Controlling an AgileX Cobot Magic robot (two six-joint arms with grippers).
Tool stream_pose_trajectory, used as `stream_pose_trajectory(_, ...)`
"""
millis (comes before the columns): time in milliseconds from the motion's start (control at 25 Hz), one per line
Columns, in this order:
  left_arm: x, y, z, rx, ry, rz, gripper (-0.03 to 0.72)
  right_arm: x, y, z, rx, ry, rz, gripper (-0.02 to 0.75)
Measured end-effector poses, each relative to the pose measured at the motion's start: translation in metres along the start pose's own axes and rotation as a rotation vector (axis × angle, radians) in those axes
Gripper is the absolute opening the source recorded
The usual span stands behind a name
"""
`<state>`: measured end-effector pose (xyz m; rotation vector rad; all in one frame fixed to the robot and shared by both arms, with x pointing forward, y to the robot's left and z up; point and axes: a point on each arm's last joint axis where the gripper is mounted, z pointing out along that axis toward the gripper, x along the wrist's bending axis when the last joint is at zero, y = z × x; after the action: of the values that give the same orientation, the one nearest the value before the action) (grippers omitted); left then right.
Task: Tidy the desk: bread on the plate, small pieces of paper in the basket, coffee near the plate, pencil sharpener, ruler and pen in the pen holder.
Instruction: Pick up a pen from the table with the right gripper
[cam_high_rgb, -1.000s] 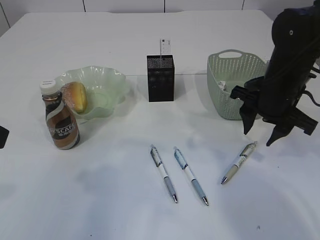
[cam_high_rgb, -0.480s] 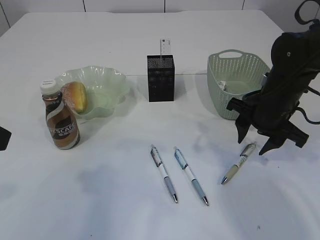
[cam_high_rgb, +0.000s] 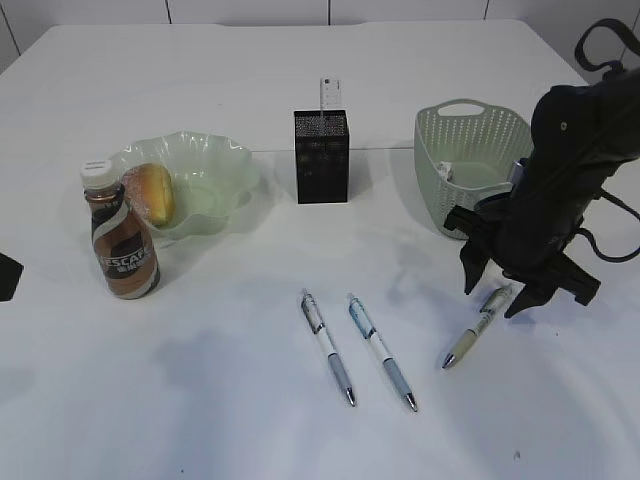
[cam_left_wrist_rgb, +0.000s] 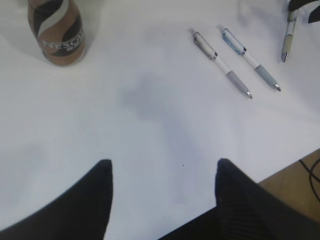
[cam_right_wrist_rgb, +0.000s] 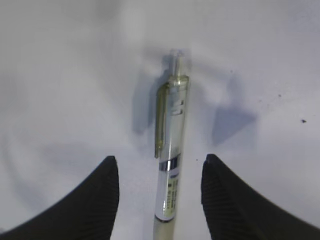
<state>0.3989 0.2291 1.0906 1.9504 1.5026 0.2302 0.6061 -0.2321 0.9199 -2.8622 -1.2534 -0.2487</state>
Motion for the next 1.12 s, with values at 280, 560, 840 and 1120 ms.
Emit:
stream_pose_trajectory(280,0.000,0.000,0.000,0.000,-0.003,-0.002,0.456,0.001,0.000,0.005,0.005,0.008,-0.017,0.426)
stream_pose_trajectory(560,-0.001,0.000,0.000,-0.001,-0.015,-0.013,0.456,0.001,0.000,0.007,0.004,0.008,-0.025,0.426)
stream_pose_trajectory(840,-0.002,0.000,0.000,0.001,-0.017,-0.014,0.456,0.000,0.002,0.012,0.010,0.001,-0.034,0.426)
stream_pose_trajectory(1120,-0.002,0.000,0.000,0.002,-0.017,-0.014,0.456,-0.004,0.008,0.012,0.005,0.005,-0.024,0.426)
